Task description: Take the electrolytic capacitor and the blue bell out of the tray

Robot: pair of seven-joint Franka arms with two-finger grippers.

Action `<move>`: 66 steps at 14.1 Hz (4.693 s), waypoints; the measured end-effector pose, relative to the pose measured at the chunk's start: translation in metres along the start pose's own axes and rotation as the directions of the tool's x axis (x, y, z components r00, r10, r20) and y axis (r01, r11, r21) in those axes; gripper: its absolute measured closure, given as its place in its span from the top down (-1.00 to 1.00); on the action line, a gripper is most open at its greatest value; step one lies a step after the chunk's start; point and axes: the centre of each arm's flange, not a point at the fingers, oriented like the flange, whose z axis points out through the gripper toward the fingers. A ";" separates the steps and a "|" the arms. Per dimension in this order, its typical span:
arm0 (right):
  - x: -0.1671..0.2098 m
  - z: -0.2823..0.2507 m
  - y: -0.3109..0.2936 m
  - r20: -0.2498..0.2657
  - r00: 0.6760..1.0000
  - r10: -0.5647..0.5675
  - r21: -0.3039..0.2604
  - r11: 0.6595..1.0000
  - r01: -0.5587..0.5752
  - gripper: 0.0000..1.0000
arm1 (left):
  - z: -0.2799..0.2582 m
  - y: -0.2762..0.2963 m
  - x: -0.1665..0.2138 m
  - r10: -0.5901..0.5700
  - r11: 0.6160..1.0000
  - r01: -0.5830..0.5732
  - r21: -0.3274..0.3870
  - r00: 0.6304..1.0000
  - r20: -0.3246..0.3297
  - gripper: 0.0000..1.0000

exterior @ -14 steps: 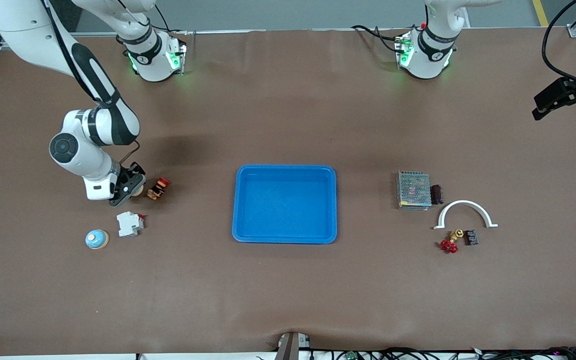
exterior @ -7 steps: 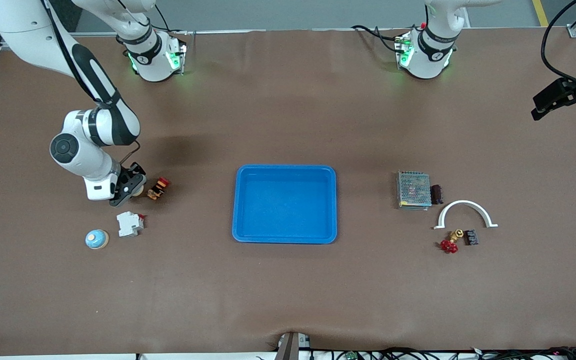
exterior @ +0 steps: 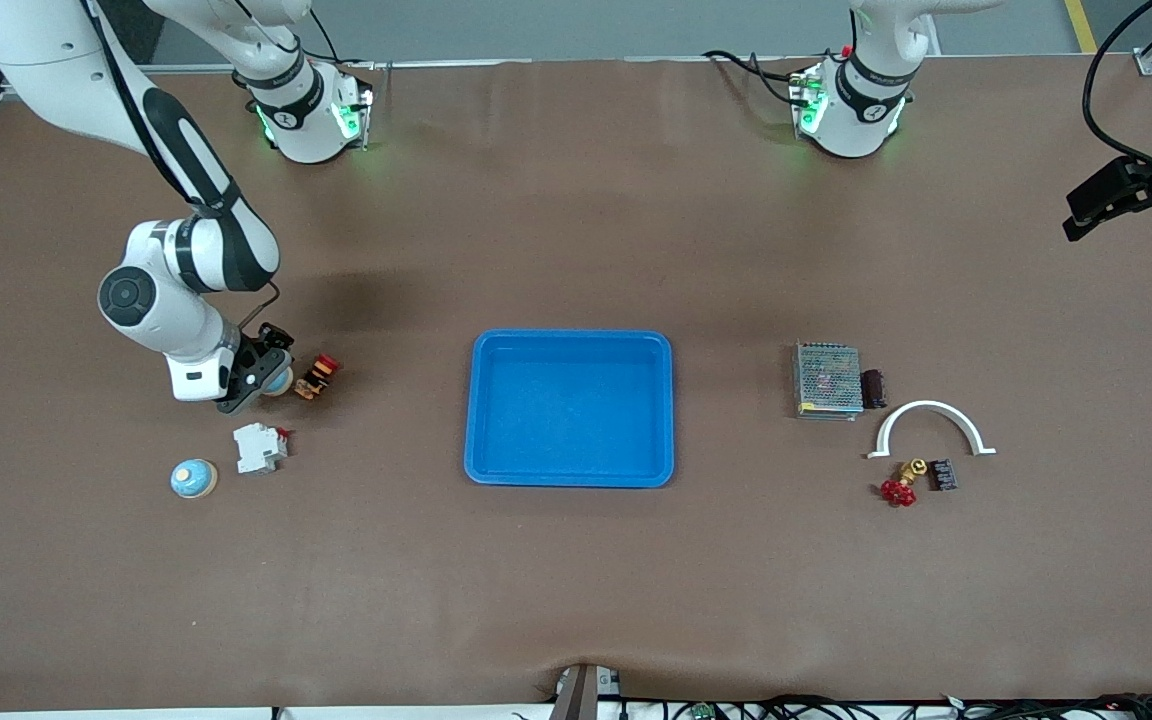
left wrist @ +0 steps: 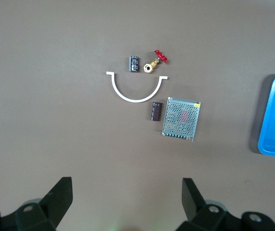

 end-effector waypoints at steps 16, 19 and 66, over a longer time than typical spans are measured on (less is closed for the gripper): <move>0.121 -0.205 0.017 0.078 0.953 0.294 -0.001 0.956 -0.295 1.00 | 0.011 0.027 -0.004 0.050 0.999 -0.050 -0.003 0.998 0.036 1.00; 0.124 -0.266 0.031 0.062 0.939 0.339 -0.017 0.941 -0.339 1.00 | 0.013 0.027 -0.003 0.049 0.999 -0.049 -0.003 0.998 0.039 1.00; 0.013 -0.447 0.006 -0.190 0.639 0.746 -0.008 0.649 -0.760 1.00 | 0.017 0.033 0.006 0.059 0.998 -0.059 -0.006 0.998 0.034 1.00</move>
